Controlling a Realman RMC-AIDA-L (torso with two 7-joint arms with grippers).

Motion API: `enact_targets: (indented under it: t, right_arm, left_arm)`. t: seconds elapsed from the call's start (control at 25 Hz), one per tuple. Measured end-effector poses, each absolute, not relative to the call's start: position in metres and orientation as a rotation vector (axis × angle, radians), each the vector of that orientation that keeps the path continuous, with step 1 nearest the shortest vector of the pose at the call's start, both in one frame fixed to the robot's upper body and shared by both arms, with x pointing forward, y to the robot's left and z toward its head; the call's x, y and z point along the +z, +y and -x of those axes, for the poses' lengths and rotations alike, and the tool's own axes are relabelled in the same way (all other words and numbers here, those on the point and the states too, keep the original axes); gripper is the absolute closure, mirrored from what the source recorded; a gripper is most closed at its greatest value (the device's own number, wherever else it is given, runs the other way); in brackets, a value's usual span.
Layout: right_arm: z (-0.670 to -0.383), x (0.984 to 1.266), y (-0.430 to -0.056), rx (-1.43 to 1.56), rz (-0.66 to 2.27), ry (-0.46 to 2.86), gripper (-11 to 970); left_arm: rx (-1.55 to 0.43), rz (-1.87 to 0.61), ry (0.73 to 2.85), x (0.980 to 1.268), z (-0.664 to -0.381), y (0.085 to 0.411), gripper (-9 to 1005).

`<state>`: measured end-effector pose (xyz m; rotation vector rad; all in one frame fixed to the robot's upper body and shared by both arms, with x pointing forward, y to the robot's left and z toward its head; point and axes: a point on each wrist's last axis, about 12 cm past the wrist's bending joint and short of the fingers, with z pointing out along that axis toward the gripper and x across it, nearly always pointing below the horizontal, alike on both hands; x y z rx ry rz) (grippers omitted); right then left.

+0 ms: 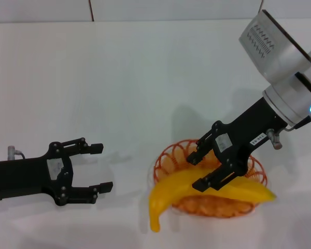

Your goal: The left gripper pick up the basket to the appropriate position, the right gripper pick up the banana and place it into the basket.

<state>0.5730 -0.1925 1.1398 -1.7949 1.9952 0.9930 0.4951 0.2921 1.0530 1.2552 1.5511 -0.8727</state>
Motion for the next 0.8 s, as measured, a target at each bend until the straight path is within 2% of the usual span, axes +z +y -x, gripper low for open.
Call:
enact_targets:
  t: [0.2,0.4,0.52,0.68,0.8]
  right_arm:
    - [-0.577,1.145,-0.195,0.978,1.758,2.008,365]
    - [-0.582,1.153,-0.201,0.946,1.736,2.013,154]
    - [-0.585,1.159,-0.209,0.911,1.719,2.032,84]
    - [-0.588,1.170,-0.225,0.851,1.681,2.056,84]
    - [-0.591,1.183,-0.251,0.800,1.576,2.071,84]
  left_arm:
    - [-0.873,-1.254,1.553,1.053,-0.495,0.292,136]
    - [-0.873,-1.253,1.554,1.053,-0.494,0.293,136]
    - [-0.873,-1.253,1.555,1.053,-0.494,0.293,136]
    - [-0.872,-1.250,1.559,1.052,-0.493,0.294,136]
    - [-0.871,-1.248,1.559,1.052,-0.493,0.294,136]
